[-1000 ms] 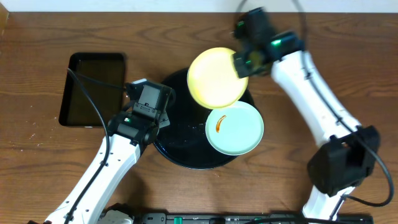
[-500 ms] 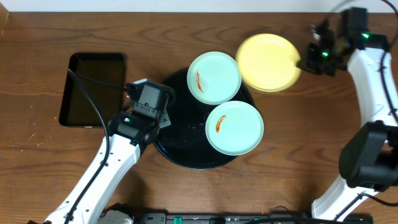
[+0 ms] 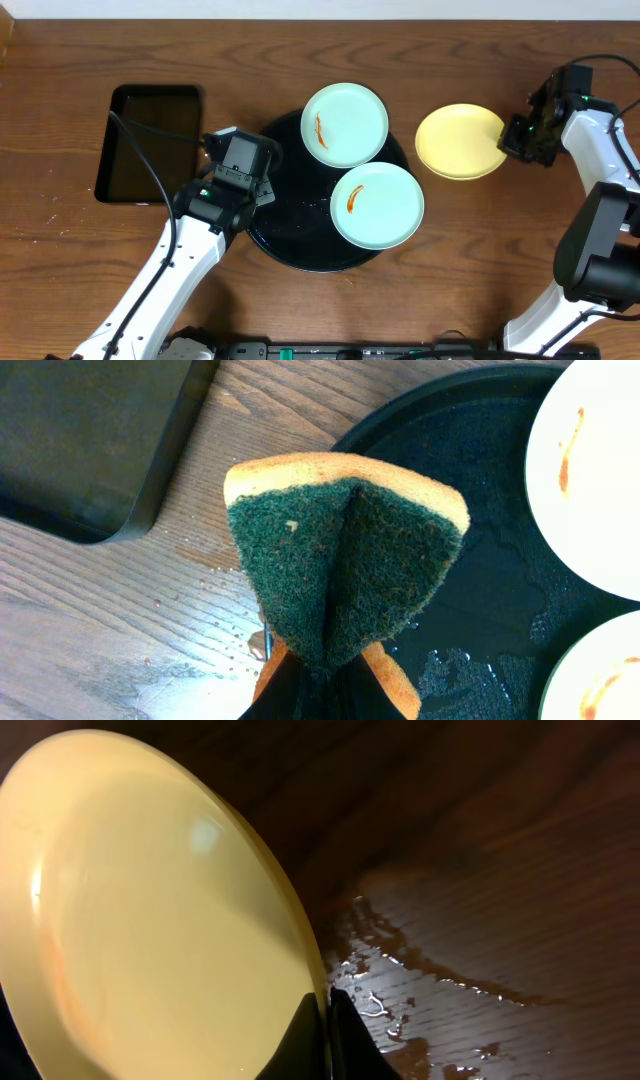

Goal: Clean dirty plates on tray and stack at the side
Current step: 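Place the cream plate on the table right of the tray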

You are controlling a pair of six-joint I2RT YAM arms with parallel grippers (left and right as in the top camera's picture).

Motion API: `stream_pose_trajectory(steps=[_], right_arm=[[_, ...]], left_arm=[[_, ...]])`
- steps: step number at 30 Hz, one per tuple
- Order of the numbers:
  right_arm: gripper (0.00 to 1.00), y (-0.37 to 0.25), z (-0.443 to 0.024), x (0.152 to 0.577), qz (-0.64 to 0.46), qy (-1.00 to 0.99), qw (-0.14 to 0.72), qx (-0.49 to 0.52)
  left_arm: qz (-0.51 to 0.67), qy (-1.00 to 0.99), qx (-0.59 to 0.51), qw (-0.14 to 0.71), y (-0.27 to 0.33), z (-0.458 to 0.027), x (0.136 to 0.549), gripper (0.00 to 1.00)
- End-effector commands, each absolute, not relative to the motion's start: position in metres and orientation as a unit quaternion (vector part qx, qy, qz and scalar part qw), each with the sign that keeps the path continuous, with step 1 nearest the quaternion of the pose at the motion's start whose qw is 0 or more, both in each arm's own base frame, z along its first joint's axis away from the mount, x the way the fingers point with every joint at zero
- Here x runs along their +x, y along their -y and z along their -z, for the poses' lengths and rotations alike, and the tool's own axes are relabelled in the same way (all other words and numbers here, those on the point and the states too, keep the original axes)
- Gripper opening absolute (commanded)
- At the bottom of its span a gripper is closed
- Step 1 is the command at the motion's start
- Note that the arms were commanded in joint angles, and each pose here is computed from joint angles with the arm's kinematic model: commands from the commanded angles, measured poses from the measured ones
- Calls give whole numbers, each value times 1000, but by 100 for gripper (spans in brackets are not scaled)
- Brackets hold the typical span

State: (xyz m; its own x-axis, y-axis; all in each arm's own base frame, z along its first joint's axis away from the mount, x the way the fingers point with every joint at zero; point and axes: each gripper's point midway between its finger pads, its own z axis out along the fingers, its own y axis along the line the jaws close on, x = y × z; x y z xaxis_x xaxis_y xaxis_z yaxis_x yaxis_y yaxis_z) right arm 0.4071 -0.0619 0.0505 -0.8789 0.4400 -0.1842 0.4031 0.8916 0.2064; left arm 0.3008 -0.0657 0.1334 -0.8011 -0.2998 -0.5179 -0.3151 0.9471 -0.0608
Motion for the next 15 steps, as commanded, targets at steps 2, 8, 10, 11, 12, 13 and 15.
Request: stream_pose_trajectory(steps=[2, 8, 10, 11, 12, 13, 15], right_arm=[[34, 65, -62, 409, -71, -962, 129, 230], [65, 22, -92, 414, -184, -963, 126, 150], [68, 3, -119, 421, -220, -959, 139, 113], [71, -5, -131, 424, -225, -958, 146, 100], [74, -11, -140, 427, -226, -958, 152, 90], [81, -20, -152, 431, -227, -958, 160, 76], [99, -43, -172, 439, -230, -956, 175, 45]], left_arm=[[-13, -946, -169, 277, 65, -137, 304, 8], [-13, -946, -170, 277, 65, -137, 304, 8], [-13, -946, -170, 277, 65, -137, 304, 8], [-13, -946, -170, 277, 65, -137, 304, 8], [-13, -946, -169, 277, 65, -137, 304, 8], [-13, -946, -170, 277, 65, -137, 304, 8], [-13, -946, -170, 277, 65, -137, 304, 8]])
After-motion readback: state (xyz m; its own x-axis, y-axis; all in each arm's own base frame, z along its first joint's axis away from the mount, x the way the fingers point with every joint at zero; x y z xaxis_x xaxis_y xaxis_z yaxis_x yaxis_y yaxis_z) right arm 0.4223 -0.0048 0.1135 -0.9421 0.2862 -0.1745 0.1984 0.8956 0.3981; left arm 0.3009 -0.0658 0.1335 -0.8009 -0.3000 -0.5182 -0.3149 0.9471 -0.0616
